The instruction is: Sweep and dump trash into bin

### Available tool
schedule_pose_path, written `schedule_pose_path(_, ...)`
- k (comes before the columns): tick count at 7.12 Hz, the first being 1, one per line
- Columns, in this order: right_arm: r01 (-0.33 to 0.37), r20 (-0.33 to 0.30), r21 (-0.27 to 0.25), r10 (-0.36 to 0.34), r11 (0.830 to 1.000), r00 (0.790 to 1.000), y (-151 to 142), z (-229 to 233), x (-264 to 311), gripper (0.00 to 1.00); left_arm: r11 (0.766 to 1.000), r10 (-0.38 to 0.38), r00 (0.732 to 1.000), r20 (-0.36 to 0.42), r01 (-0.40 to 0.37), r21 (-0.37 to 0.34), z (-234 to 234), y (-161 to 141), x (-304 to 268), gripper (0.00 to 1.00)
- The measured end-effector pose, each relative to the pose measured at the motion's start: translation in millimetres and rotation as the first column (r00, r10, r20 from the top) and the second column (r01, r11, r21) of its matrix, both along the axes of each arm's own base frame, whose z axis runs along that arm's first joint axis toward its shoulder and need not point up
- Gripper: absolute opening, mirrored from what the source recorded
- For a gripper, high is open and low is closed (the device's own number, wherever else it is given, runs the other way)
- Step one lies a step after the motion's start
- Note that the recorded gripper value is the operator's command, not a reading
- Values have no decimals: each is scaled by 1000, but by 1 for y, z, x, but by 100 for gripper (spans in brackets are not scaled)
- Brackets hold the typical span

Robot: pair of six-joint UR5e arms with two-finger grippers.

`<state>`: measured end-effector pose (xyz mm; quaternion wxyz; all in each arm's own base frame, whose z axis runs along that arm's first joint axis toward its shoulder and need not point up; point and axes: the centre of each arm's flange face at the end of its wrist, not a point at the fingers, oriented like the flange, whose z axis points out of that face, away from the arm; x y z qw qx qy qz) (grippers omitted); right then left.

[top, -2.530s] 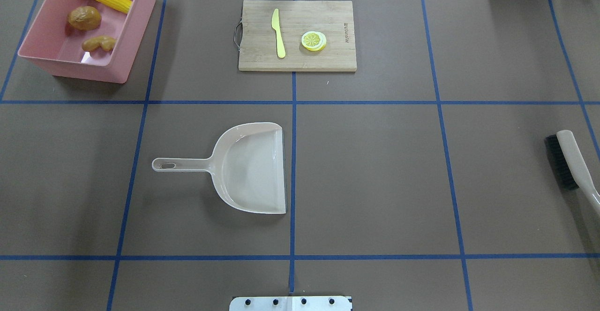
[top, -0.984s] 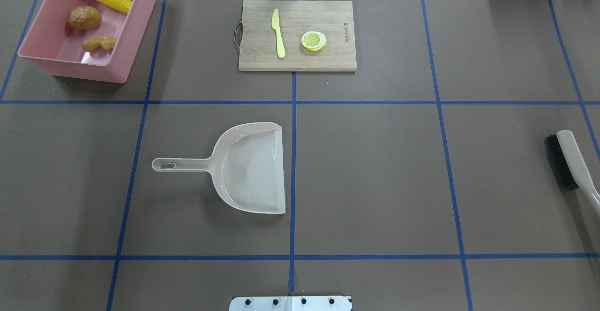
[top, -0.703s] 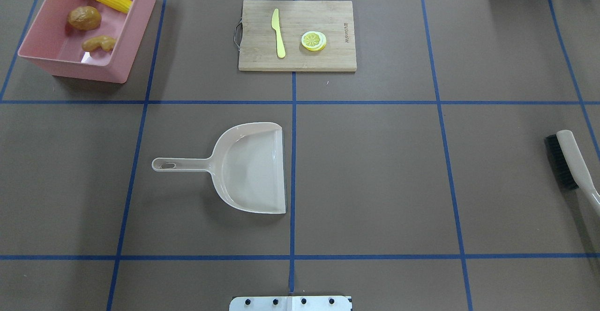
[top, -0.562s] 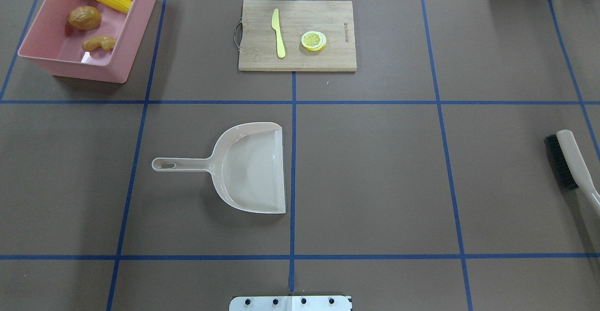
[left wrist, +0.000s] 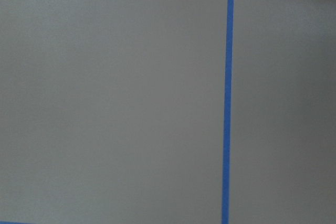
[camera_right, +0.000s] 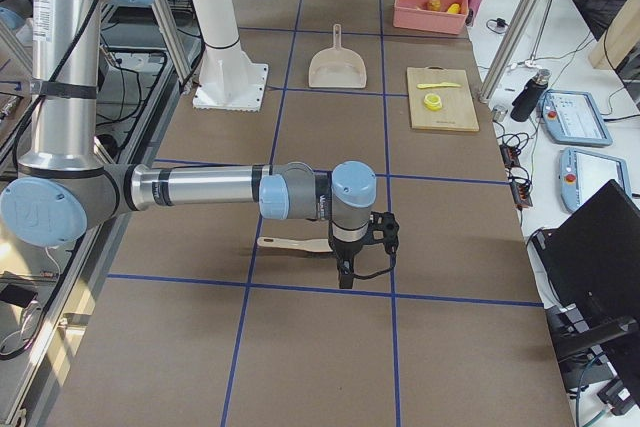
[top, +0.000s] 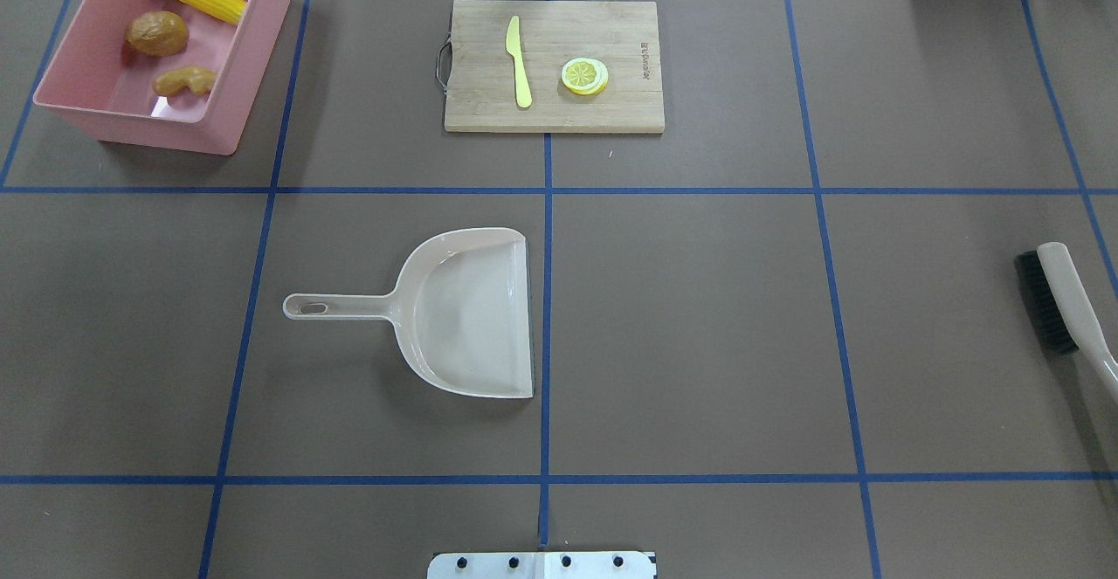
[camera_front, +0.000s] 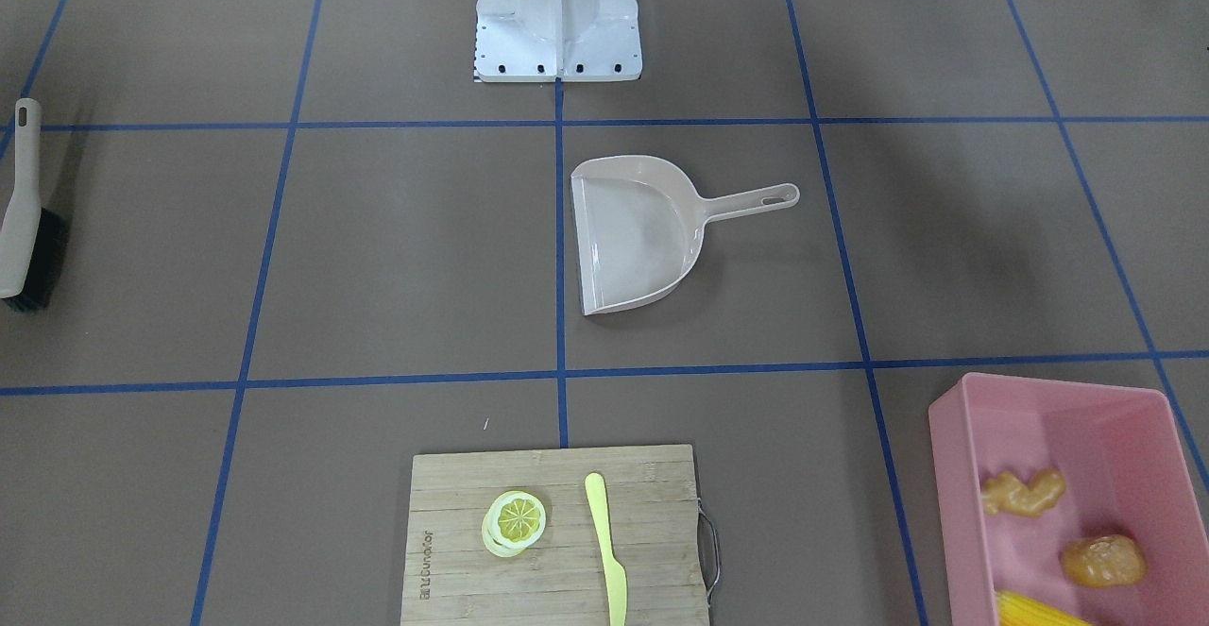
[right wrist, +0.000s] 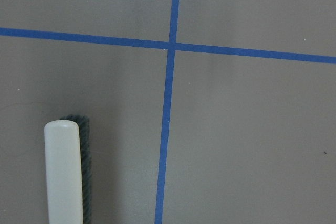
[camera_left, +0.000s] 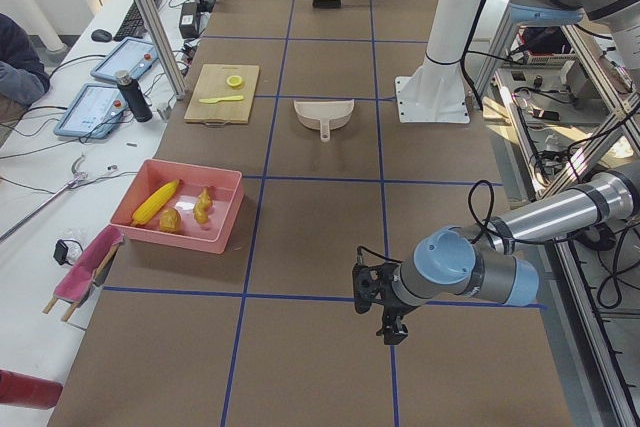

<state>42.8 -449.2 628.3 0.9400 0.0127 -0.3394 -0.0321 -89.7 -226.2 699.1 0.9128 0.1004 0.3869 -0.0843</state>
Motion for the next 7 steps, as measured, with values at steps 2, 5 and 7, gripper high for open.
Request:
schedule_pose_path(2,-1,0,2,1,1000,1000,-2,-1,0,100,999,-16,1000,12,16,-30,-6,-23,-4,99)
schedule_pose_path(5,-2,2,1,2,1000,1000,-3,-1,1,100,994,-13,1000,3,13,-104,-58,-83,-10,99)
schedule_pose_path(7,-8,2,-5,8,1000,1000,-8,1,2,100,989,-9,1000,-4,9,-149,-87,-121,-13,99)
